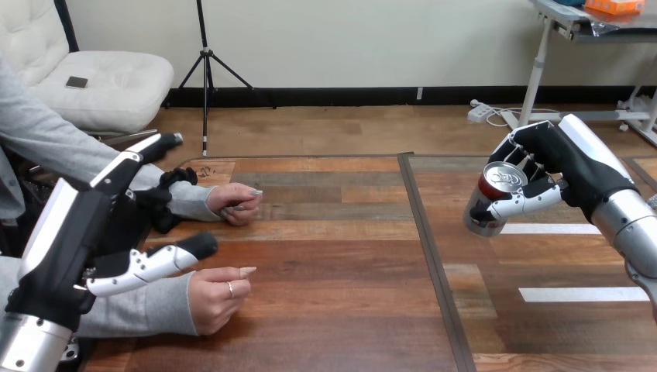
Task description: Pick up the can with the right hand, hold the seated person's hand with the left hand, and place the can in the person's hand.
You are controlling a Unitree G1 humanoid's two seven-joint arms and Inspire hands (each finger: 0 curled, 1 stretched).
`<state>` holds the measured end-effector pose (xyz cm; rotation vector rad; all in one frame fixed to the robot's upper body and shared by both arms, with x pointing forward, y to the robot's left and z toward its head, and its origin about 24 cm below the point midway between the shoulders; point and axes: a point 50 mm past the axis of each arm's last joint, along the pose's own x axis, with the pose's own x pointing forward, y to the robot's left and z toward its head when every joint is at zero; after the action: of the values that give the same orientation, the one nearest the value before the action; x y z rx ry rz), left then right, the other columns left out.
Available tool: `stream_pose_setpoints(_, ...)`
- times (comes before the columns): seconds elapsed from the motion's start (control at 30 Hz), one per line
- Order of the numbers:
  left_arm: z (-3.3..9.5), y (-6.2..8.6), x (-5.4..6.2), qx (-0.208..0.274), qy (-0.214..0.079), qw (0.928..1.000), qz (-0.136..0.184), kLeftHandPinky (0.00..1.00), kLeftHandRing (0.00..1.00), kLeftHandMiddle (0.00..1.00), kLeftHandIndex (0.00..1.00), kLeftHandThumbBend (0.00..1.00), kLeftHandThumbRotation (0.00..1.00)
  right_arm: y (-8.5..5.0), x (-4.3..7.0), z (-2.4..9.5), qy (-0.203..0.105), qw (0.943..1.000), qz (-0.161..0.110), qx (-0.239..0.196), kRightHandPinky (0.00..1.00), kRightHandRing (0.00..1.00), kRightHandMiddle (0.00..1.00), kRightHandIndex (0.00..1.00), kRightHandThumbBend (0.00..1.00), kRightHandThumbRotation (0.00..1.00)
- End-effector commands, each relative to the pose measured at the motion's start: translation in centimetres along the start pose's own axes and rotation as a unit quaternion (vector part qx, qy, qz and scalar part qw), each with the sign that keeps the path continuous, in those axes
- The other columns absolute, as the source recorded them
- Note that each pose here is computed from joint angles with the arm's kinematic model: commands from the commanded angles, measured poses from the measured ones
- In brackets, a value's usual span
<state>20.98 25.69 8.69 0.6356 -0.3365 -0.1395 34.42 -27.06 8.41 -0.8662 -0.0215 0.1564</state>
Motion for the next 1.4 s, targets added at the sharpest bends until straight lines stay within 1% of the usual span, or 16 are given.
stream_pose_setpoints(0.0, 1.5, 1.5, 1.4, 0.077, -0.027, 0.9966, -0.01, 0.72, 0.95, 0.97, 0.92, 1.0, 0.54, -1.3, 1.2, 2.8, -0.065, 0.9973, -0.032, 0.008, 0.29, 0.33, 0.38, 0.4, 0.9, 0.0)
stream_pose_setpoints(0.03, 1.6, 1.5, 1.4, 0.082, -0.025, 0.9962, -0.012, 0.72, 0.95, 0.97, 0.92, 1.0, 0.54, -1.3, 1.2, 2.8, -0.065, 0.9973, -0.032, 0.009, 0.29, 0.33, 0.38, 0.4, 0.9, 0.0)
stream_pose_setpoints(0.07, 1.6, 1.5, 1.5, 0.099, -0.021, 0.9947, -0.016, 0.71, 0.95, 0.97, 0.93, 1.0, 0.54, -1.3, 1.2, 2.8, -0.065, 0.9974, -0.031, 0.01, 0.29, 0.33, 0.38, 0.4, 0.9, 0.0)
stream_pose_setpoints(0.2, 1.6, 1.6, 1.6, 0.143, -0.011, 0.9895, -0.022, 0.66, 0.9, 0.95, 0.91, 1.0, 0.53, -1.2, 1.2, 2.8, -0.063, 0.9975, -0.031, 0.01, 0.29, 0.33, 0.38, 0.4, 0.9, 0.0)
stream_pose_setpoints(0.33, 1.6, 1.5, 1.7, 0.163, -0.009, 0.9863, -0.025, 0.63, 0.87, 0.92, 0.9, 1.0, 0.51, -1.2, 1.2, 2.8, -0.063, 0.9975, -0.031, 0.008, 0.29, 0.33, 0.39, 0.4, 0.89, 0.0)
stream_pose_setpoints(0.43, 1.5, 1.4, 1.8, 0.175, -0.008, 0.9839, -0.032, 0.63, 0.86, 0.91, 0.89, 1.0, 0.49, -1.2, 1.2, 2.9, -0.064, 0.9974, -0.031, 0.008, 0.29, 0.34, 0.39, 0.4, 0.89, 0.0)
stream_pose_setpoints(0.5, 1.5, 1.3, 1.9, 0.205, -0.007, 0.9779, -0.042, 0.63, 0.86, 0.91, 0.89, 1.0, 0.48, -1.2, 1.2, 2.9, -0.066, 0.9973, -0.03, 0.009, 0.3, 0.34, 0.39, 0.4, 0.89, 0.0)
stream_pose_setpoints(0.57, 1.4, 1.3, 2.0, 0.223, -0.007, 0.9737, -0.047, 0.64, 0.86, 0.91, 0.89, 1.0, 0.48, -1.2, 1.2, 2.9, -0.067, 0.9973, -0.031, 0.009, 0.3, 0.34, 0.39, 0.4, 0.89, 0.0)
stream_pose_setpoints(0.67, 1.4, 1.2, 2.0, 0.237, -0.008, 0.9703, -0.051, 0.64, 0.84, 0.89, 0.88, 1.0, 0.46, -1.2, 1.2, 2.9, -0.066, 0.9973, -0.031, 0.008, 0.29, 0.33, 0.38, 0.4, 0.89, 0.0)
stream_pose_setpoints(1.07, 1.0, 0.9, 2.3, 0.269, 0.001, 0.9606, -0.071, 0.65, 0.83, 0.87, 0.85, 1.0, 0.44, -1.4, 1.4, 2.9, -0.06, 0.9978, -0.029, 0.006, 0.28, 0.32, 0.38, 0.4, 0.89, 0.0)
stream_pose_setpoints(1.23, 0.7, 0.7, 2.4, 0.281, 0.003, 0.9565, -0.08, 0.64, 0.81, 0.85, 0.84, 1.0, 0.46, -1.4, 1.4, 2.9, -0.06, 0.9978, -0.03, 0.005, 0.28, 0.31, 0.37, 0.4, 0.89, 0.0)
stream_pose_setpoints(1.37, 0.4, 0.7, 2.5, 0.295, 0.006, 0.9509, -0.093, 0.64, 0.81, 0.85, 0.83, 1.0, 0.47, -1.5, 1.4, 2.9, -0.059, 0.9978, -0.029, 0.008, 0.27, 0.31, 0.36, 0.4, 0.89, 0.0)
